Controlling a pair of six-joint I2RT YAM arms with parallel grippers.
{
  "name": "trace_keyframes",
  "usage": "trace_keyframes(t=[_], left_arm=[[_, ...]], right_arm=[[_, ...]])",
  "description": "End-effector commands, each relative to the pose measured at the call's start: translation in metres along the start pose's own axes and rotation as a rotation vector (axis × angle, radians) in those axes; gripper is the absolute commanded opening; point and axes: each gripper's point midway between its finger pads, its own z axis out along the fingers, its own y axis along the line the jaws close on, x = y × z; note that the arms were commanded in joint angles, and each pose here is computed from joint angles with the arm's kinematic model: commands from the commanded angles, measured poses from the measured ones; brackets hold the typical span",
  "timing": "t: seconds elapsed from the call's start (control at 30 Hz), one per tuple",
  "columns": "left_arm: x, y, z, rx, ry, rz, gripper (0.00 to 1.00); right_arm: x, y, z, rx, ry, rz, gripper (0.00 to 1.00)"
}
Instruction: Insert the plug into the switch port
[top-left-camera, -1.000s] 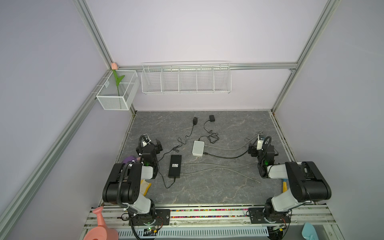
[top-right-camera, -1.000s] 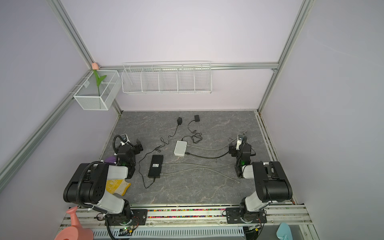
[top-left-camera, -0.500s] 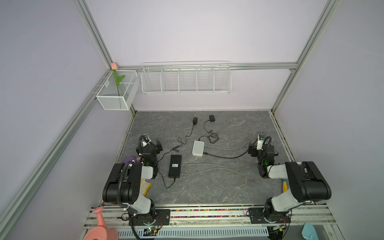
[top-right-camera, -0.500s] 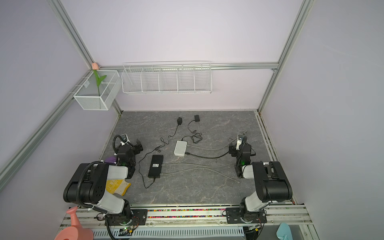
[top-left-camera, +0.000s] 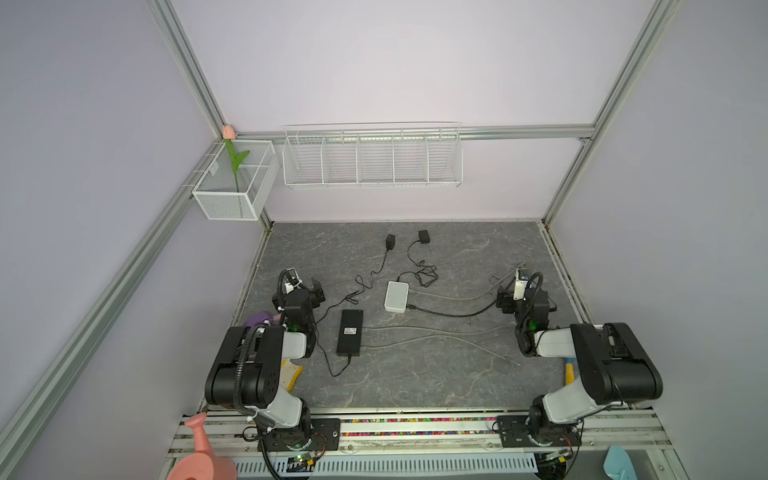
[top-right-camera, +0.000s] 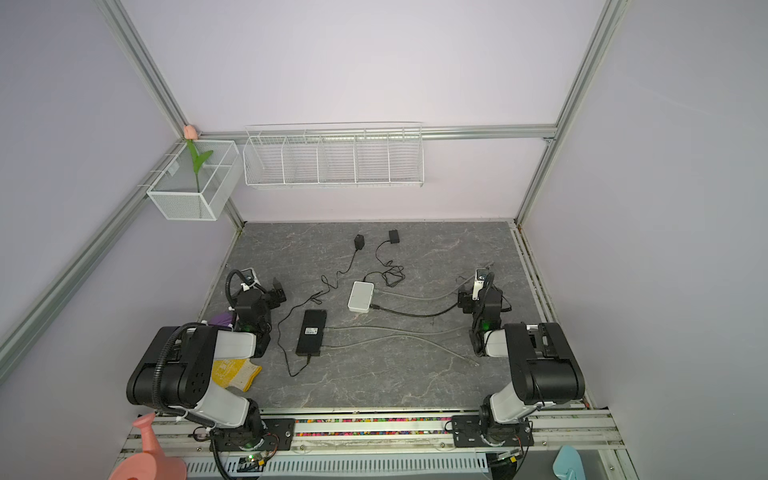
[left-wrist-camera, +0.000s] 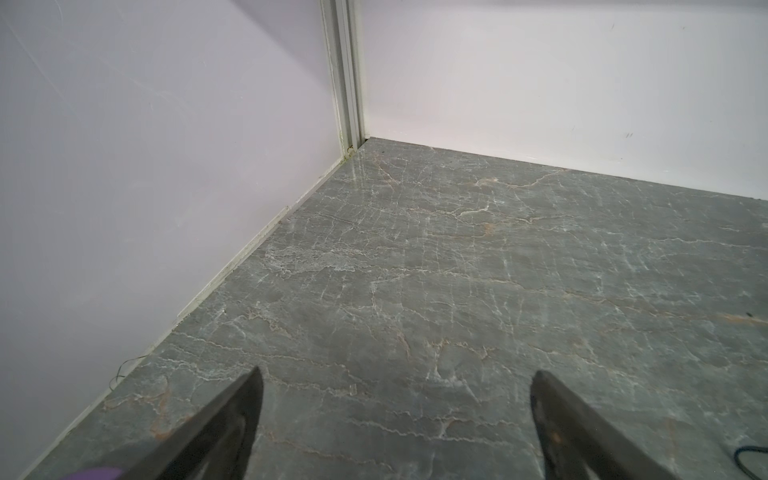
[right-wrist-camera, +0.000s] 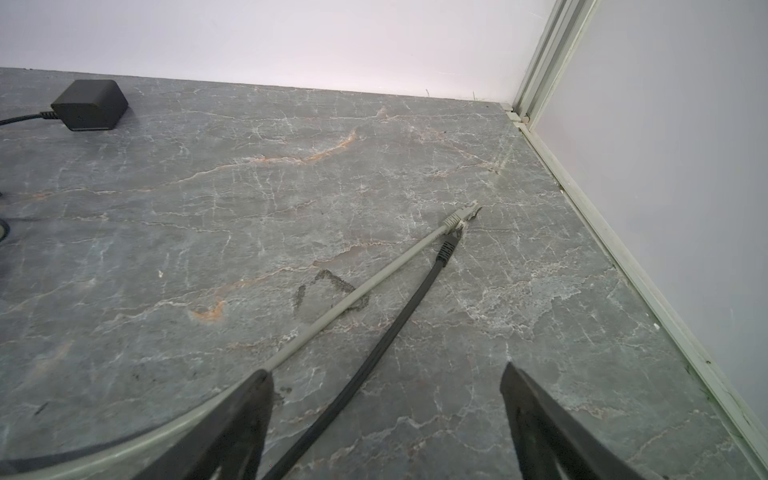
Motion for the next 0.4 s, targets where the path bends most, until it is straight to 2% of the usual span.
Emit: trace_keyframes(t=[0.0, 0.37], left_arm=[[-0.0092, 0.0018, -0.0005, -0.010, -0.029, -0.016, 0.99], [-0.0083, 0.0008, -0.0005, -0.008, -0.026, -0.014, 0.99]], right_arm=[[-0.0130, -0.0008, -0.0007, -0.005, -0.033, 0.001, 0.89], [-0.0138, -0.0004, -0.0006, -0.008, -0.035, 0.002, 0.89]])
